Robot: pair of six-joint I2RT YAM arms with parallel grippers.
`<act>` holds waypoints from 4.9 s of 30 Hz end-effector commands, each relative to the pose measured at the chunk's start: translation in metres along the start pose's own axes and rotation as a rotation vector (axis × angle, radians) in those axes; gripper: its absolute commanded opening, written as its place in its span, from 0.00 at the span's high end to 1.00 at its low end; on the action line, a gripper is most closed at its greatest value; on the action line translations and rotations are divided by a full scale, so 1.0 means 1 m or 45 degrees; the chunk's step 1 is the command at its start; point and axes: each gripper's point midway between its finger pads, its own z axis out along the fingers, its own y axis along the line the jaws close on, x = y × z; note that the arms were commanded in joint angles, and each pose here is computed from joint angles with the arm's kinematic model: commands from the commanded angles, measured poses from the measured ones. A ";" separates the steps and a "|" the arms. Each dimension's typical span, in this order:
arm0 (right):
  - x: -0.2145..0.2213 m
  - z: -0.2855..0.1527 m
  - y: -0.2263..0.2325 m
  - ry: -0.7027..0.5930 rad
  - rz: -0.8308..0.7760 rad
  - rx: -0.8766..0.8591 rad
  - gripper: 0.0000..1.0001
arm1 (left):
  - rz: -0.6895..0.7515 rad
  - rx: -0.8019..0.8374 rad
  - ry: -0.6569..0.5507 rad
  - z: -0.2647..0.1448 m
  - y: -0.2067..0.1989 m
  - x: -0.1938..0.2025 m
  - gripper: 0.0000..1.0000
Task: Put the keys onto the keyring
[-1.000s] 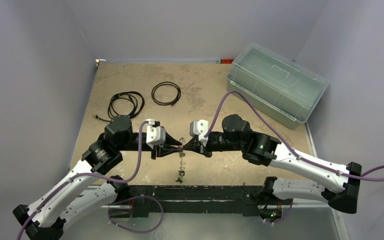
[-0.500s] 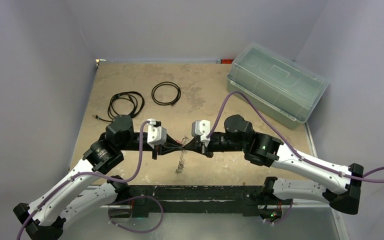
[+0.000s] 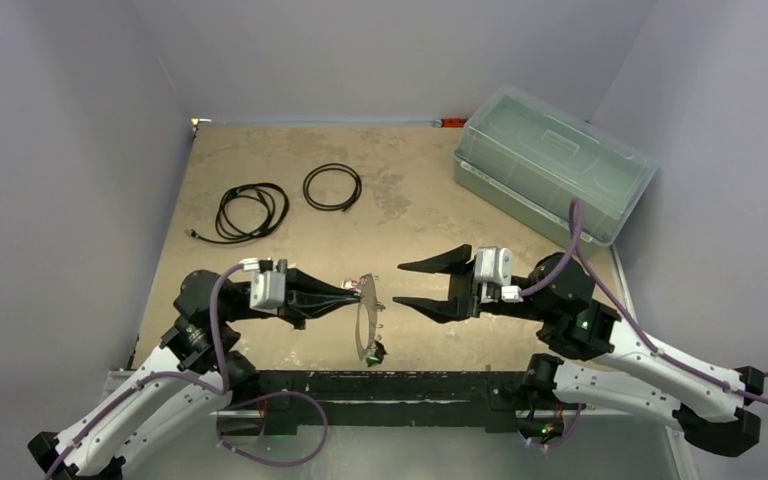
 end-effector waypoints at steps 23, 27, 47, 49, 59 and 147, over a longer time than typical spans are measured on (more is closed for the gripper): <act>-0.015 0.042 0.025 -0.168 0.069 -0.254 0.65 | 0.045 0.038 -0.490 -0.007 -0.016 -0.068 1.00; -0.017 0.046 0.027 -0.175 0.076 -0.274 0.66 | 0.035 0.029 -0.490 -0.007 -0.014 -0.067 1.00; -0.032 0.049 0.027 -0.241 0.080 -0.289 0.71 | -0.003 -0.005 -0.494 -0.005 -0.007 -0.062 1.00; -0.030 0.051 0.027 -0.237 0.085 -0.292 0.72 | -0.005 -0.004 -0.498 -0.005 -0.007 -0.063 1.00; -0.024 0.057 0.026 -0.222 0.093 -0.295 0.92 | -0.009 -0.003 -0.511 -0.004 -0.007 -0.064 1.00; 0.346 -0.067 -0.087 1.113 0.995 1.013 0.37 | -0.070 -0.989 0.368 -0.062 0.119 0.064 0.18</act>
